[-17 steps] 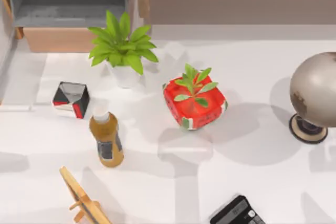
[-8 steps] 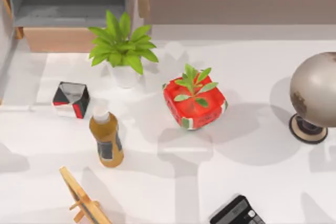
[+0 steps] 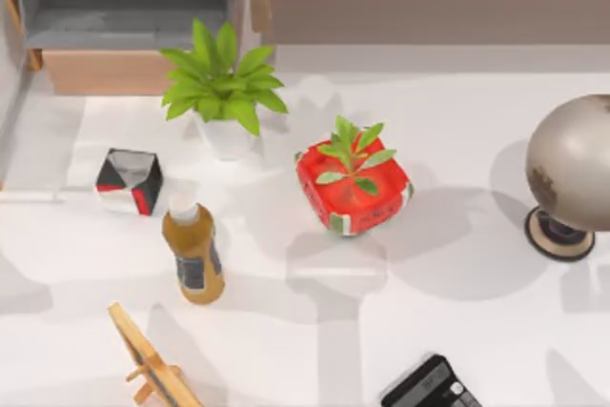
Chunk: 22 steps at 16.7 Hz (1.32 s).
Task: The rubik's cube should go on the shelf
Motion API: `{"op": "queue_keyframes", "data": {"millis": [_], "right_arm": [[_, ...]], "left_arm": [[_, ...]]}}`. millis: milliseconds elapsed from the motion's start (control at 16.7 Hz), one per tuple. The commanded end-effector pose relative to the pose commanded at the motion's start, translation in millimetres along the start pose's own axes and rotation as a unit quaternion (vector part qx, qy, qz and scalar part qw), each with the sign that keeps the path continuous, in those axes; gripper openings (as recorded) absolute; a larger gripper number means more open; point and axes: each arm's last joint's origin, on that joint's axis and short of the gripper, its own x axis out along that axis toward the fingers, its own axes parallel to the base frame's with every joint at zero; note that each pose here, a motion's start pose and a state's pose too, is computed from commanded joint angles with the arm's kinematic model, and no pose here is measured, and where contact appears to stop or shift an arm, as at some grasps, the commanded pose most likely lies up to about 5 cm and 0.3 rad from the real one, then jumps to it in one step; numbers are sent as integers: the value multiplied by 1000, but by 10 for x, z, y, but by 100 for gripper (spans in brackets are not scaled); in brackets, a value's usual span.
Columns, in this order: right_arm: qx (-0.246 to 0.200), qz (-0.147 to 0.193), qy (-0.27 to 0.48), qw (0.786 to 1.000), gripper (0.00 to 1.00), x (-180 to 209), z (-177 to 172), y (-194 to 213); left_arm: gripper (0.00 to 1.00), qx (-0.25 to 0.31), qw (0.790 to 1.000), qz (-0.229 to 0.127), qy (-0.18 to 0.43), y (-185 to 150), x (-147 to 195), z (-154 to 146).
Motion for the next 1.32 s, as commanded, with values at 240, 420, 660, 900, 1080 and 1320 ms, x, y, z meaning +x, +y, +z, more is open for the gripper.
{"op": "queue_keyframes", "data": {"millis": [240, 420, 660, 900, 1080, 1320], "right_arm": [[0, 0, 0, 1000, 100, 0, 0, 0], [0, 0, 0, 1000, 100, 0, 0, 0], [0, 0, 0, 1000, 100, 0, 0, 0], [0, 0, 0, 1000, 100, 0, 0, 0], [0, 0, 0, 1000, 100, 0, 0, 0], [0, 0, 0, 1000, 100, 0, 0, 0]], "left_arm": [[100, 1, 1000, 0, 0, -2, -137, -3], [100, 0, 1000, 0, 0, -5, -200, 0], [100, -2, 1000, -1, 4, -7, -185, -21], [100, -27, 997, -4, 74, 73, -146, -364], [100, -71, 986, -10, 147, 201, -69, -766], [100, -159, 961, -24, 226, 496, 175, -1285]]}}
